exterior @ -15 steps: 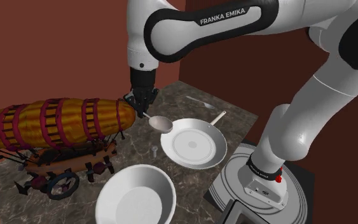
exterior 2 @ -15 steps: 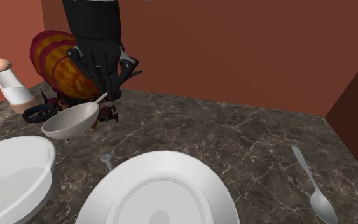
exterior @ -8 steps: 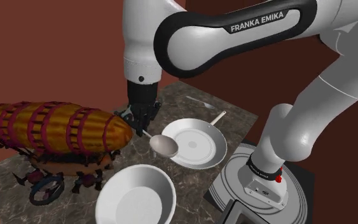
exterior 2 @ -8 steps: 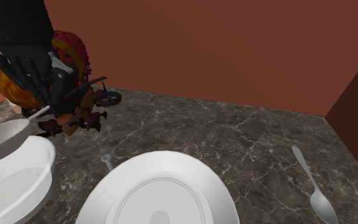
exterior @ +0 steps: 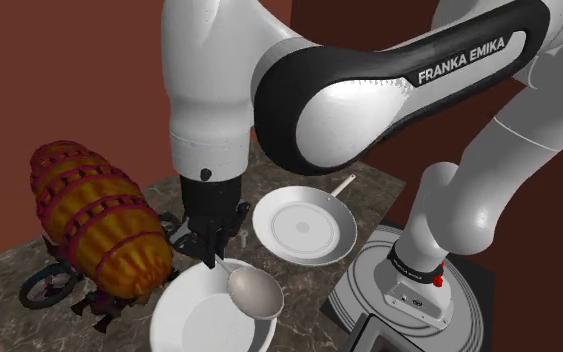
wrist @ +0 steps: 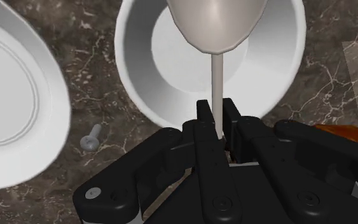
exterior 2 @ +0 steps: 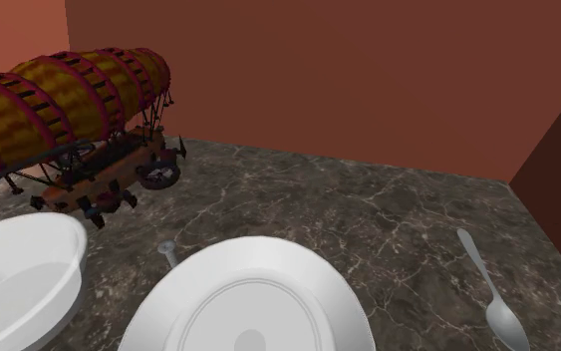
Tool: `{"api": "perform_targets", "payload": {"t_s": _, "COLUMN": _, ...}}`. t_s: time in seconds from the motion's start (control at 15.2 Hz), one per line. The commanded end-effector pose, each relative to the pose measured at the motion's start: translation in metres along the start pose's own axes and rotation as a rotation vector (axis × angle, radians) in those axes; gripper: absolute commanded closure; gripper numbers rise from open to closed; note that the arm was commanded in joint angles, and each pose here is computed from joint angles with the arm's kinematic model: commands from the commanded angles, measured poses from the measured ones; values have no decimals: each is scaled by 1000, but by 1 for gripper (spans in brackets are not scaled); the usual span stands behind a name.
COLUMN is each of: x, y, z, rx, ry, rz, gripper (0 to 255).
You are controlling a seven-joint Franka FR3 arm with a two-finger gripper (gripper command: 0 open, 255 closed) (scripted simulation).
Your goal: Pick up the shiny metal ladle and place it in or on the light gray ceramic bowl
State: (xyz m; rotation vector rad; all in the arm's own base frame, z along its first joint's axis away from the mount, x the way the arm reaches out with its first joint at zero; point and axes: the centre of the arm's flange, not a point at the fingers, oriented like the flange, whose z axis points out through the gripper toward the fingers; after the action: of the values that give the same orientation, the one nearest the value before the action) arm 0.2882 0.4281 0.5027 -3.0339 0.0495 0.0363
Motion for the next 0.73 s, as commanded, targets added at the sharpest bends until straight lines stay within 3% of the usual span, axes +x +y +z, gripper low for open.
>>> {"api": "perform_targets", "payload": {"t_s": 0.0, "x": -28, "y": -23, "z": 2, "rx": 1, "ry": 0, "rz": 2, "gripper": 255}}
{"api": "perform_targets", "payload": {"t_s": 0.66, "x": -27, "y": -18, "z": 54, "rx": 1, "ry": 0, "rz": 2, "gripper": 255}}
